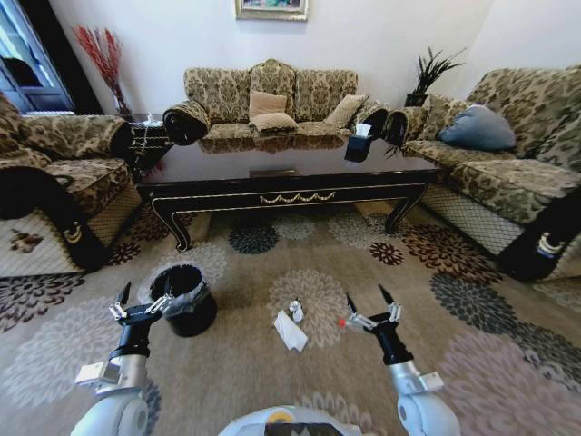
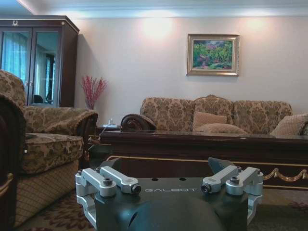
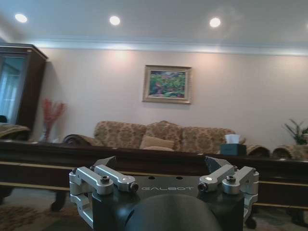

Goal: Move to the front of the table and pick up the trash from the floor, then place it into the trash bin.

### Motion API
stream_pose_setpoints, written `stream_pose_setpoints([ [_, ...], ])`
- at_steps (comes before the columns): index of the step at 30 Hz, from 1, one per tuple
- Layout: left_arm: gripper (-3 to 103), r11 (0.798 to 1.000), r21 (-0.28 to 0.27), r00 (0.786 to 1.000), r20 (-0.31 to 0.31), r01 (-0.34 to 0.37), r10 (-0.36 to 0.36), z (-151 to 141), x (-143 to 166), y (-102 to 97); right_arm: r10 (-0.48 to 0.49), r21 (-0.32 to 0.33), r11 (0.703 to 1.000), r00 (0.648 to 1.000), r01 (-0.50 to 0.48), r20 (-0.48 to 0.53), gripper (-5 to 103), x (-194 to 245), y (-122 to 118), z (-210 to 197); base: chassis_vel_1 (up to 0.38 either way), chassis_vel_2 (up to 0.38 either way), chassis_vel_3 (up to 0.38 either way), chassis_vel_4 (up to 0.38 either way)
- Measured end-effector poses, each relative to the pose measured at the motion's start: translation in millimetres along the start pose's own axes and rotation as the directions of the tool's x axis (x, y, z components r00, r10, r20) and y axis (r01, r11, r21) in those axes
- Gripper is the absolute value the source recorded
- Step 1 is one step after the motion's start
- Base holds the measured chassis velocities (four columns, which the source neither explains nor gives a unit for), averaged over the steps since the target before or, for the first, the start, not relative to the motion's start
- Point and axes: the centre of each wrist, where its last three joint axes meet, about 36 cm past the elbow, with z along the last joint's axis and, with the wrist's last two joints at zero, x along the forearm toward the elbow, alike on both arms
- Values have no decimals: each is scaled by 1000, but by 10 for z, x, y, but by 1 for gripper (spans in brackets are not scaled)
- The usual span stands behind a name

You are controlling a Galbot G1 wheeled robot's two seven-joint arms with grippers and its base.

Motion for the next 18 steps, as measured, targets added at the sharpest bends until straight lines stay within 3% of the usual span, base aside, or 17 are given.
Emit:
stream_pose_setpoints([
  [8, 100, 999, -41, 999, -31, -11, 10, 72, 58, -25, 165, -3, 986, 986, -165, -17, 100, -354, -63, -528, -39, 55, 32, -46],
  [10, 100, 998, -58, 998, -56, -14, 10, 153, 86, -23, 176, -25, 984, 984, -176, -18, 100, -485, -134, -626, 0, 0, 0, 0],
  [18, 100, 998, -65, 988, -155, 7, -17, 325, 26, 91, 160, 11, 987, 985, -160, -64, 100, -641, -349, -537, 0, 0, 0, 0],
])
